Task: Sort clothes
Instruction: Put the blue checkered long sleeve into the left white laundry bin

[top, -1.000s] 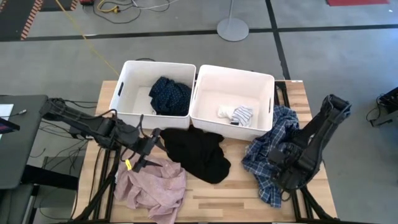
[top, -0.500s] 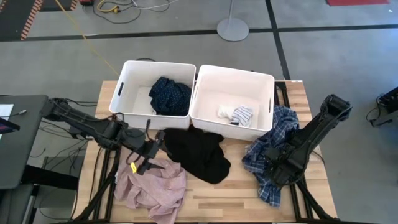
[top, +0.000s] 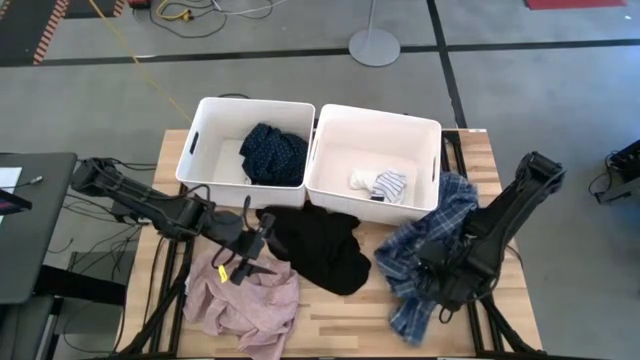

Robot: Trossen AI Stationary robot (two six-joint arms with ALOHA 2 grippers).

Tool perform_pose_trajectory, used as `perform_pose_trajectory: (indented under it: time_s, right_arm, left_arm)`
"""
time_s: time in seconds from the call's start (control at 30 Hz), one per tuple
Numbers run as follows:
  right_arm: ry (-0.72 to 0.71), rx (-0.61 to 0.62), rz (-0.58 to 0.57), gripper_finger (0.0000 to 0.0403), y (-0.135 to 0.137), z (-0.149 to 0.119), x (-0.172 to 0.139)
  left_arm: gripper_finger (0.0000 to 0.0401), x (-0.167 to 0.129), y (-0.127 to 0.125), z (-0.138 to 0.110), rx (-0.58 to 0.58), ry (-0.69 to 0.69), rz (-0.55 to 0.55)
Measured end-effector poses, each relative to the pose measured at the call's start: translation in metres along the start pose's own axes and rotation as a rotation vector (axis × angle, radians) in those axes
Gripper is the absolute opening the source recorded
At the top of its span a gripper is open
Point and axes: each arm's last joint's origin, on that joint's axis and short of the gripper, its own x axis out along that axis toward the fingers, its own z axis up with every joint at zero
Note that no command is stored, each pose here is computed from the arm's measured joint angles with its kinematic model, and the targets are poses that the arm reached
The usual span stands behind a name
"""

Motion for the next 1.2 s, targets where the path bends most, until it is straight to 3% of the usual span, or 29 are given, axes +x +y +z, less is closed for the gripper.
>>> perform_pose_trajectory:
  time_s: [0.37, 0.7, 1.0, 1.2]
  right_arm:
    - [-0.392, -0.179, 0.108, 0.0001, 0.032, 0.055, -0.073]
    - [-0.604, -0.375, 0.189, 0.0, 0.052, 0.107, -0.104]
    - [-0.593, -0.432, 0.257, 0.0, 0.053, 0.129, -0.102]
    - [-0.673, -0.483, 0.301, 0.0, 0.057, 0.141, -0.106]
  left_arm:
    - [0.0305, -0.001, 0.006, 0.024, 0.112, -0.246, 0.1]
    - [0.0346, 0.043, 0.018, 0.028, 0.224, -0.387, 0.245]
    - [0.0365, 0.068, 0.034, 0.043, 0.289, -0.415, 0.326]
    - [0.0379, 0.097, 0.046, 0.05, 0.282, -0.348, 0.244]
